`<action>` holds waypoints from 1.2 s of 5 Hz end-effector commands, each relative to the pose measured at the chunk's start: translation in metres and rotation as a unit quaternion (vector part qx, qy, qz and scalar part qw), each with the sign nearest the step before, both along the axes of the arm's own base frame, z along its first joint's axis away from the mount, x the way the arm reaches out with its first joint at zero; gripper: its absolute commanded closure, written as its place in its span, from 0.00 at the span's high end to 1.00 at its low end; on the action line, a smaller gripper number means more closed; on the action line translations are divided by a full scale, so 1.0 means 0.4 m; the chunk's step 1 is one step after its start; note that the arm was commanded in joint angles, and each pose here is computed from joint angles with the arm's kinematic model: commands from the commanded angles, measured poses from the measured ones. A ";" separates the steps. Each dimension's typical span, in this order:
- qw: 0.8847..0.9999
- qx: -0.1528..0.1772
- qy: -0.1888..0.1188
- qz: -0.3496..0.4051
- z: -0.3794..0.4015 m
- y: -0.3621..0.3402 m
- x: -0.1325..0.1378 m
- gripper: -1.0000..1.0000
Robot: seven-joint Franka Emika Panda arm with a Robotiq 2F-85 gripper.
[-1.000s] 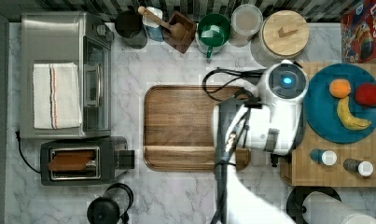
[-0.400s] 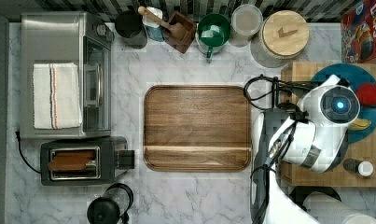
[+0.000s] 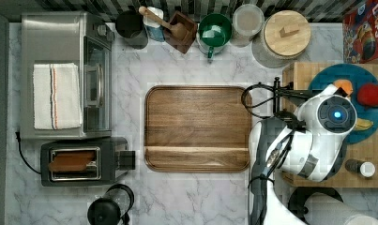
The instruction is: Open the drawer.
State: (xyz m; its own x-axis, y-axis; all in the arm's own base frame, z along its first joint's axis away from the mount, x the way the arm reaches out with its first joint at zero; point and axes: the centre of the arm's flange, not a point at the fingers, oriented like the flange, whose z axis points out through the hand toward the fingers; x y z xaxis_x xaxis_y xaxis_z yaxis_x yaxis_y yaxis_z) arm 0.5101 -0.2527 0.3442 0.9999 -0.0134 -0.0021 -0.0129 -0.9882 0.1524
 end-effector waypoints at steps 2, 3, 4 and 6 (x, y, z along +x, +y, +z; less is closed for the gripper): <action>0.998 0.003 -0.068 0.010 0.012 0.151 0.065 1.00; 0.997 0.009 -0.072 -0.001 -0.011 0.159 0.065 1.00; 0.996 0.005 -0.086 -0.010 -0.051 0.155 0.067 1.00; 0.996 0.006 -0.092 -0.019 -0.136 0.142 0.051 1.00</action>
State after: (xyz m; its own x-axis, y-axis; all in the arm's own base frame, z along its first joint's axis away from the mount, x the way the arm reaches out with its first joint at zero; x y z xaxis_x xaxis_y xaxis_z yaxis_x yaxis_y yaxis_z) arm 0.5272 -0.2046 0.3122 0.9912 0.0137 0.1318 -0.0072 -0.9875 0.1572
